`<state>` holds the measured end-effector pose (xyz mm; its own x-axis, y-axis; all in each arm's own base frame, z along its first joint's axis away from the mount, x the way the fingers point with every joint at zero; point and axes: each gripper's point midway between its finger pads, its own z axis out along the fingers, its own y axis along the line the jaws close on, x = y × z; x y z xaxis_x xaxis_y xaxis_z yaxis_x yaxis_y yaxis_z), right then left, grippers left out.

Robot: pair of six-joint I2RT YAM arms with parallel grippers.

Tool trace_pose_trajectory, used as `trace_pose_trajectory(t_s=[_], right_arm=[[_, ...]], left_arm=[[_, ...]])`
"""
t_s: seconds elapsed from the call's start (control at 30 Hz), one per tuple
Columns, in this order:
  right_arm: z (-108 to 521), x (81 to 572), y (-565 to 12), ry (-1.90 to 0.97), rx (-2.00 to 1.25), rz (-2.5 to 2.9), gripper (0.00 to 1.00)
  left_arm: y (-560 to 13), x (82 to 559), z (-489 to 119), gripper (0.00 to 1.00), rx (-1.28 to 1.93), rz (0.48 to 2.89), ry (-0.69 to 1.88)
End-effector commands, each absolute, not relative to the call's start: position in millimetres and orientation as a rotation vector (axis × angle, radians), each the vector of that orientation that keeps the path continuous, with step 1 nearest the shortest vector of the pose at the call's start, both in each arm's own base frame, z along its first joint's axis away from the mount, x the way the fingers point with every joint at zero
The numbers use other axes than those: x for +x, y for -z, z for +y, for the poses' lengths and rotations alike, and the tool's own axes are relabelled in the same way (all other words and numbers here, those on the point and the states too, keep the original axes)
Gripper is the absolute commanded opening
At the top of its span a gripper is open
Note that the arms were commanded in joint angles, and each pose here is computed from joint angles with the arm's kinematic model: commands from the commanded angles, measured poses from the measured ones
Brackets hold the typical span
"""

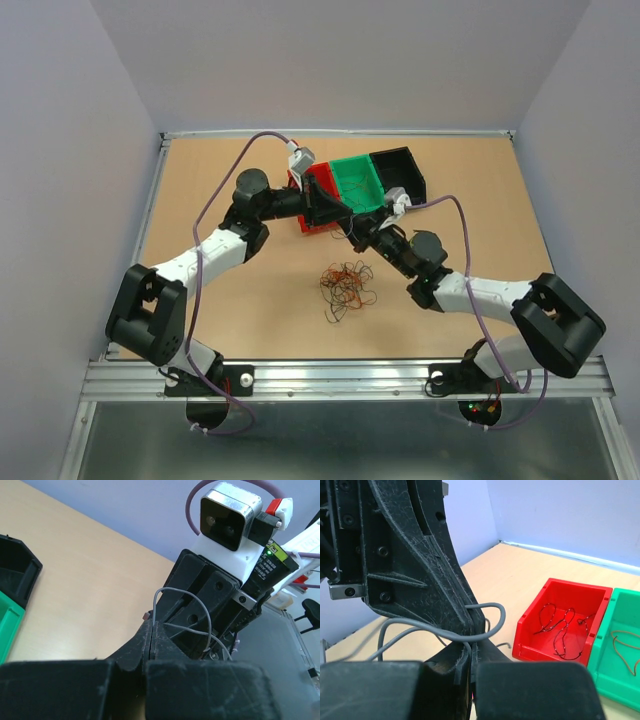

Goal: Untangle the cables

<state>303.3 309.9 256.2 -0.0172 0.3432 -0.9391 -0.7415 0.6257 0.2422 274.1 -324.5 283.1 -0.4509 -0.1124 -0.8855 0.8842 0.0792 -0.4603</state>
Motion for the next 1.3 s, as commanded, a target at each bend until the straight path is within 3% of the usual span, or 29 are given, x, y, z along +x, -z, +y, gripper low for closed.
trace_pose_trajectory(t_s=[0.0,0.17,0.4,0.47,0.67,0.9,1.13,1.27], right_arm=[[295.6,297.0,-298.5,-0.914,-0.297,1.149,0.01],[281.3,282.9,-292.9,-0.924,-0.280,1.161,0.01],[277.5,265.5,-285.2,-0.936,-0.346,1.163,0.01],[282.4,262.6,-283.5,-0.947,-0.382,1.159,0.08],[294.7,268.2,-288.7,-0.952,-0.422,1.148,0.17],[310.6,271.6,-290.4,-0.982,-0.471,1.140,0.13],[320.1,275.9,-293.6,-0.996,-0.488,1.129,0.38],[323.8,282.4,-293.6,-0.986,-0.487,1.132,0.41]], left_arm=[[-312.4,260.3,-314.0,0.01,0.830,1.391,1.502],[-315.3,275.0,-304.7,0.11,0.788,1.403,1.407],[-312.0,281.0,-304.9,0.06,0.775,1.422,1.402],[-311.7,280.9,-304.8,0.06,0.776,1.420,1.407],[-314.4,276.2,-305.5,0.05,0.785,1.416,1.432],[-314.7,272.0,-305.9,0.03,0.791,1.416,1.462],[-311.7,271.8,-307.2,0.02,0.788,1.425,1.482],[-309.7,270.9,-307.8,0.02,0.787,1.436,1.506]])
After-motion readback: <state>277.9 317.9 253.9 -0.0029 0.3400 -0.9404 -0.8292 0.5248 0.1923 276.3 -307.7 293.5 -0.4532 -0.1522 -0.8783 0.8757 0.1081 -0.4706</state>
